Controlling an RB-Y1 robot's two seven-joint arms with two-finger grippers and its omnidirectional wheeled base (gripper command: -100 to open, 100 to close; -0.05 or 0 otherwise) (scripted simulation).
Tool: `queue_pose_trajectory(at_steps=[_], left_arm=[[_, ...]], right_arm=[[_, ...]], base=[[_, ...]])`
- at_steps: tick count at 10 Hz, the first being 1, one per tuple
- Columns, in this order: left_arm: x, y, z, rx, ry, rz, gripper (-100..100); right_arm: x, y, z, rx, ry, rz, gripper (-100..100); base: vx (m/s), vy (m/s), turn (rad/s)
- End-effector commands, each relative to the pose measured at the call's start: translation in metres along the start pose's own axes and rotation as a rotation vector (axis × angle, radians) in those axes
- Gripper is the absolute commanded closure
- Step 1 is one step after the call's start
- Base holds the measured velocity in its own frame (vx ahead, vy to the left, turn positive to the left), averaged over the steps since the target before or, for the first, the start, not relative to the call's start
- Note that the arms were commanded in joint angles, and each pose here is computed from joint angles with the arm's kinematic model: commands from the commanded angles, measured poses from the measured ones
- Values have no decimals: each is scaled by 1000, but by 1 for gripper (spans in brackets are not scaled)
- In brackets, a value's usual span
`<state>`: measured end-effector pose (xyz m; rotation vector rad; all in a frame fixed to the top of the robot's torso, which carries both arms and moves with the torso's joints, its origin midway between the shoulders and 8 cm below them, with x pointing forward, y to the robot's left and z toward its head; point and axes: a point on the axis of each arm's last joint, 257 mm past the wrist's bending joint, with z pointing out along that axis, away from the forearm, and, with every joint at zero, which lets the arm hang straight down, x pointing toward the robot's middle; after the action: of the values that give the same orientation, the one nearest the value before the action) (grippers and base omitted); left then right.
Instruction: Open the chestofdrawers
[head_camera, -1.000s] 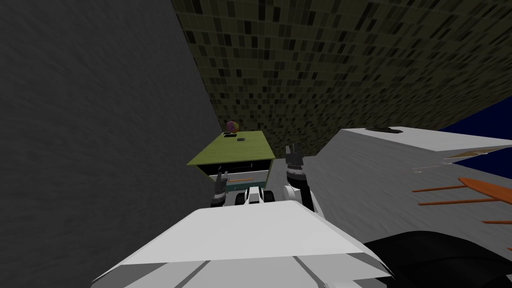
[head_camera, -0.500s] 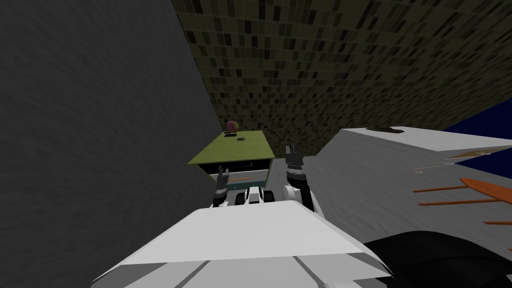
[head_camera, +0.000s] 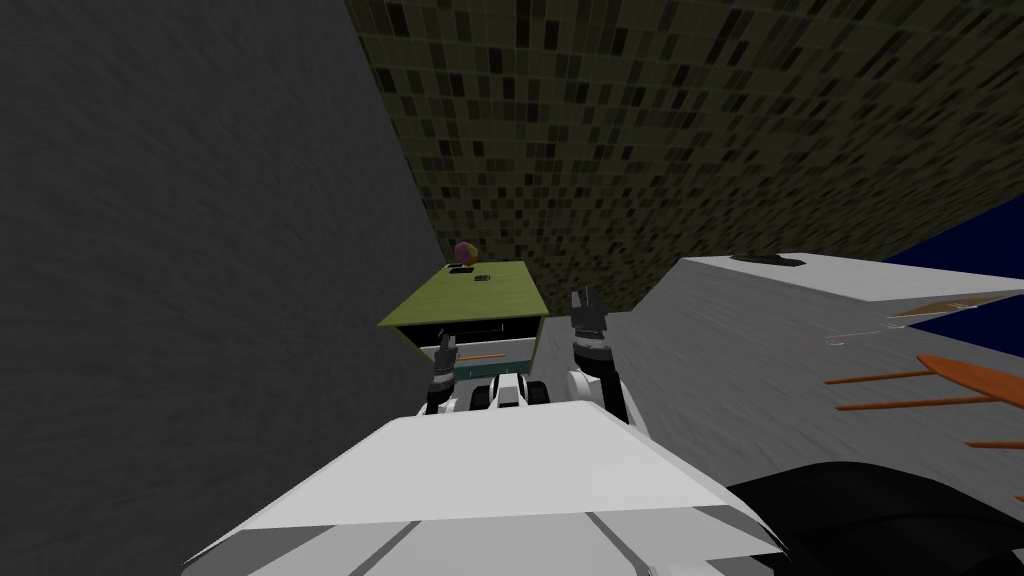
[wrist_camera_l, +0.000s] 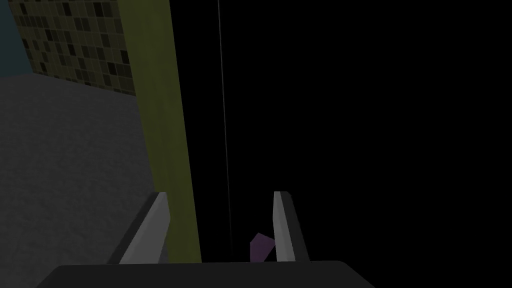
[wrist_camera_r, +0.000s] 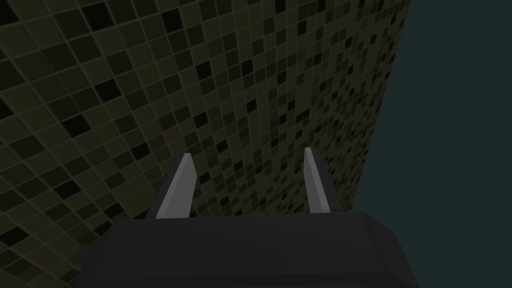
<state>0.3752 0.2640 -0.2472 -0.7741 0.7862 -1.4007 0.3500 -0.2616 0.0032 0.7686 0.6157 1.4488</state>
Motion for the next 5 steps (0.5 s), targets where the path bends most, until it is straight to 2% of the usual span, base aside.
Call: queue_pose_trajectory(at_steps=[1,4,5], left_arm=[[1,-3,-16,4,-2,1,100],[2,-7,-36,4,-5,3,100],[2,-7,-30,7,-4,1,100]], right_arm=[[0,0,0,0,0,0,0],[0,0,0,0,0,0,0],[0,0,0,0,0,0,0]], base=[[38,15,-5],[29,8,-10],[7,0,0]])
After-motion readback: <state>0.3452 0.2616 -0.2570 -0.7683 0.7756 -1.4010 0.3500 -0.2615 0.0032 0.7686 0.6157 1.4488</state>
